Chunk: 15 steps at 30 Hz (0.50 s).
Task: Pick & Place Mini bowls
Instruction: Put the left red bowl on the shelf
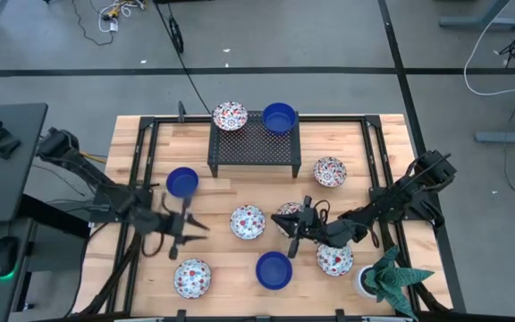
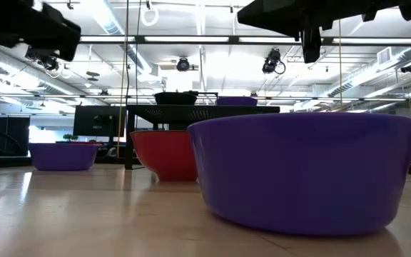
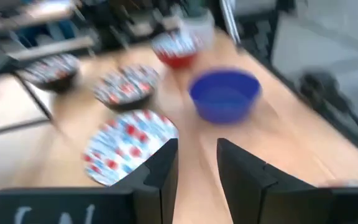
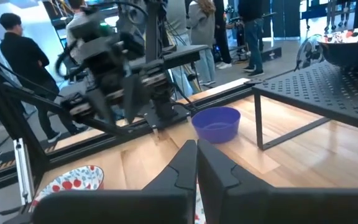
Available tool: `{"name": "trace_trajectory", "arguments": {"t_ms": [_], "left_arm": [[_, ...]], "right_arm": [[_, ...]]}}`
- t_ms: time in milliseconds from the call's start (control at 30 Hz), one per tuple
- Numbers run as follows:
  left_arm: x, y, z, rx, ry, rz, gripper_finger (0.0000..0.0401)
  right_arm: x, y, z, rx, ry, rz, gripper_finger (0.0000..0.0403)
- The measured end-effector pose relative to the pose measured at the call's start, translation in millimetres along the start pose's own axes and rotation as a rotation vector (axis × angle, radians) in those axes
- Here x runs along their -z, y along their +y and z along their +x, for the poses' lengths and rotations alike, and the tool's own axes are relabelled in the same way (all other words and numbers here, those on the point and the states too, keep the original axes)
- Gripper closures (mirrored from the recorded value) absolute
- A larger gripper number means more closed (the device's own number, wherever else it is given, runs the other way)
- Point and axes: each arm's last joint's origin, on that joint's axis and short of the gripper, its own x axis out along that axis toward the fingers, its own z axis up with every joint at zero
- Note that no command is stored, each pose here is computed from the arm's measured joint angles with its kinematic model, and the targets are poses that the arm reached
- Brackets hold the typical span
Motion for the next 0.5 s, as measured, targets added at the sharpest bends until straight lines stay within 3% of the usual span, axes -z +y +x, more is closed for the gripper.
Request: {"name": "trace_trajectory", "arguments": {"t_ms": [300,500], "left_arm": [[-36,-64,4,0.184,0.413,0.172,0.0286],[-65,-101,2,0.367,0.524,0.085,0.0286]], "right_arm": [[0,-1,1,0.002,0.0,-0.047,0.0387],[-2,-6,6,0.025,-0.005,-0.055,0.0387]]}}
